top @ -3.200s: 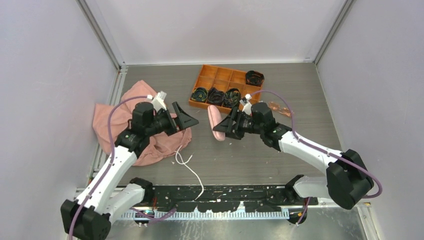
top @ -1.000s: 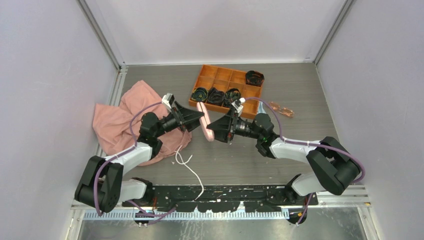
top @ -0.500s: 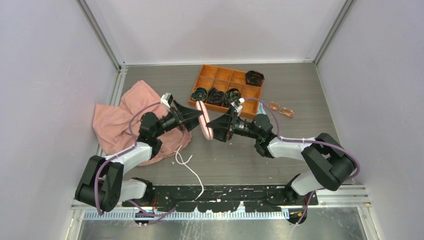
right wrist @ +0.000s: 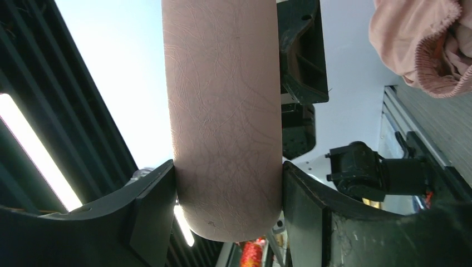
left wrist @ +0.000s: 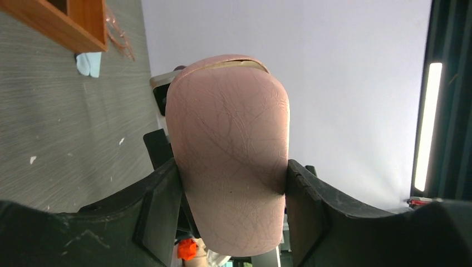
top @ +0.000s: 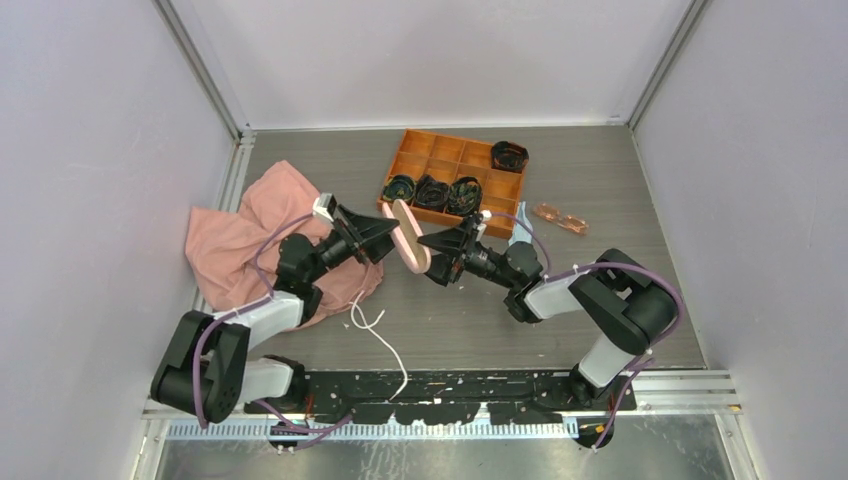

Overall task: Organize the sunglasses
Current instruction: Open the sunglasses case, then place the sunglasses case at the center of the board.

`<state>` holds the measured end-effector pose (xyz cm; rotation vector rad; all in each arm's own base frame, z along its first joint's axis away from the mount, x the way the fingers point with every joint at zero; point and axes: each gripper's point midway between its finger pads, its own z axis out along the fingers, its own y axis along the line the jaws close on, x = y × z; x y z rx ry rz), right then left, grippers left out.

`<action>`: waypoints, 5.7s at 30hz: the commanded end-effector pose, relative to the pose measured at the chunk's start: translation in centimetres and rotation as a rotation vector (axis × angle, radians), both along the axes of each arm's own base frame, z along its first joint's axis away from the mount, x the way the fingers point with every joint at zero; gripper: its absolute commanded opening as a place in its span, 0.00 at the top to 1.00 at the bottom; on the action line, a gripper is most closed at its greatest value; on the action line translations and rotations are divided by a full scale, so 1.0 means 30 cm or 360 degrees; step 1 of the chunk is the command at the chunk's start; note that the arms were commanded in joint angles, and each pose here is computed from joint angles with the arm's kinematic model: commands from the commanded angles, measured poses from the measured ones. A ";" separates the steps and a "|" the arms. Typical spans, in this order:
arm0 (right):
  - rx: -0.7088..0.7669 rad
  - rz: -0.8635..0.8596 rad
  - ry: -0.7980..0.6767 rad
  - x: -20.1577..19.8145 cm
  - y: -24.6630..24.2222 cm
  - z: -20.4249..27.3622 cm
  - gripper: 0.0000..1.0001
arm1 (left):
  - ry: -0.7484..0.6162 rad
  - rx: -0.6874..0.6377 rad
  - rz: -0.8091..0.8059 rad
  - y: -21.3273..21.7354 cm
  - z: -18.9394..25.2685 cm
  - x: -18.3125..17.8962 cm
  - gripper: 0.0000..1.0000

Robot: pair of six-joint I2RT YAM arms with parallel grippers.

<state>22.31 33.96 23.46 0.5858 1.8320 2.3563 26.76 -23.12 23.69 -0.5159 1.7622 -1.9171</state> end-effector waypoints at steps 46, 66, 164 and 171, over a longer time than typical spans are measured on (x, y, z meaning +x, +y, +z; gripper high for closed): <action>0.0206 -0.0246 0.0649 0.165 -0.035 -0.083 0.46 | -0.0784 -0.0150 -0.0170 0.010 0.284 -0.184 1.00; 0.0205 -0.0282 0.0691 0.163 -0.052 -0.102 0.33 | -0.0899 -0.0071 -0.0115 0.031 0.321 -0.234 1.00; -0.2550 -0.0988 -0.0108 0.092 -0.904 -0.177 0.00 | -0.0279 0.1851 -0.0399 -0.142 -0.116 -0.036 0.00; -0.2370 -0.0916 0.0082 0.284 -0.846 -0.329 0.16 | -0.0316 0.1893 -0.0485 -0.257 -0.184 -0.211 0.00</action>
